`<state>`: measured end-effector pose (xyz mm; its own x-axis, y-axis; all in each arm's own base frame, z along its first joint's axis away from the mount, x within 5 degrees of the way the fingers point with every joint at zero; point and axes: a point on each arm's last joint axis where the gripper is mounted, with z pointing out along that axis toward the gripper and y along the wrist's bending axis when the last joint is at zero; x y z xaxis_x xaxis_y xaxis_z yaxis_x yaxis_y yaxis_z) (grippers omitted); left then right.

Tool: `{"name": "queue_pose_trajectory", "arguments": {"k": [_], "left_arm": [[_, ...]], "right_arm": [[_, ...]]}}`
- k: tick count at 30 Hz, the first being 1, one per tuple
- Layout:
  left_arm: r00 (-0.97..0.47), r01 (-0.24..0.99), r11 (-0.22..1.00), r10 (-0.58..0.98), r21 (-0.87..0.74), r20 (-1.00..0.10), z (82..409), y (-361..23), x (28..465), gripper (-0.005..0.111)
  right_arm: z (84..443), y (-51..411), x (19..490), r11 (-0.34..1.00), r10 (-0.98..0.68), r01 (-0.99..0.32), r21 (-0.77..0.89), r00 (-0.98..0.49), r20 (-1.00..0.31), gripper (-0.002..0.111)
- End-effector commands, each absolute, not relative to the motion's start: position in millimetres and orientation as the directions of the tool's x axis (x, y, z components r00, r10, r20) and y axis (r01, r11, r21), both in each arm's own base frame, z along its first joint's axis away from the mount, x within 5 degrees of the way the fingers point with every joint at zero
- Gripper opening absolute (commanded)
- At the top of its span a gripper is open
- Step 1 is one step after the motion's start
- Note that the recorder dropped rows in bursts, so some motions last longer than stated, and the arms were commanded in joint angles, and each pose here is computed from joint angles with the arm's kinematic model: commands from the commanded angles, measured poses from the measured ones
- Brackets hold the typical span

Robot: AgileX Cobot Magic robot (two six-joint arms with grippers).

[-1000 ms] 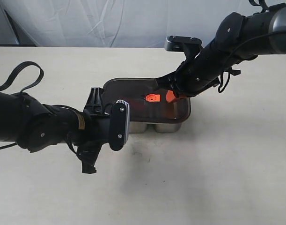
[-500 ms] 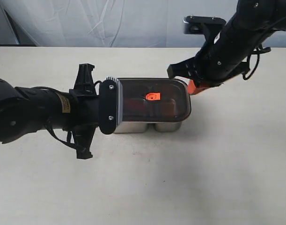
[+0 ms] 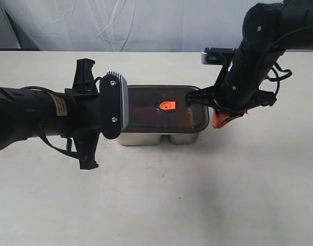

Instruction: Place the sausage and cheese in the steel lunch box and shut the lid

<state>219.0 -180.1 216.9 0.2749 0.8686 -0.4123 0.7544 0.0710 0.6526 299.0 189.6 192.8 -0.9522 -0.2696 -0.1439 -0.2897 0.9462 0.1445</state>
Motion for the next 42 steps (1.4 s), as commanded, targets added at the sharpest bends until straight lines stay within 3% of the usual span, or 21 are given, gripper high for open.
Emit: {"name": "queue_pose_trajectory", "arguments": {"k": [1, 26, 38, 42], "left_arm": [[0.256, 0.761, 0.096, 0.864, 0.641, -0.433, 220.6, -180.4, 218.1, 0.0], [0.255, 0.76, 0.101, 0.863, 0.642, -0.437, 220.9, -180.5, 218.3, 0.0], [0.241, 0.782, 0.081, 0.875, 0.618, -0.421, 217.8, -178.9, 216.2, 0.0], [0.242, 0.781, 0.082, 0.874, 0.619, -0.421, 217.9, -179.0, 216.3, 0.0]], "right_arm": [[175.2, 195.6, 302.9, 0.949, -0.25, -0.269, 0.162, -0.96, -0.129, 0.0], [168.5, 202.5, 313.5, 0.931, -0.282, -0.325, 0.165, -0.929, -0.239, 0.0], [168.6, 191.8, 304.4, 0.928, -0.352, -0.363, 0.08, -0.928, -0.125, 0.0], [183.9, 186.4, 302.3, 0.937, -0.335, -0.346, 0.048, -0.93, -0.149, 0.0]]}}
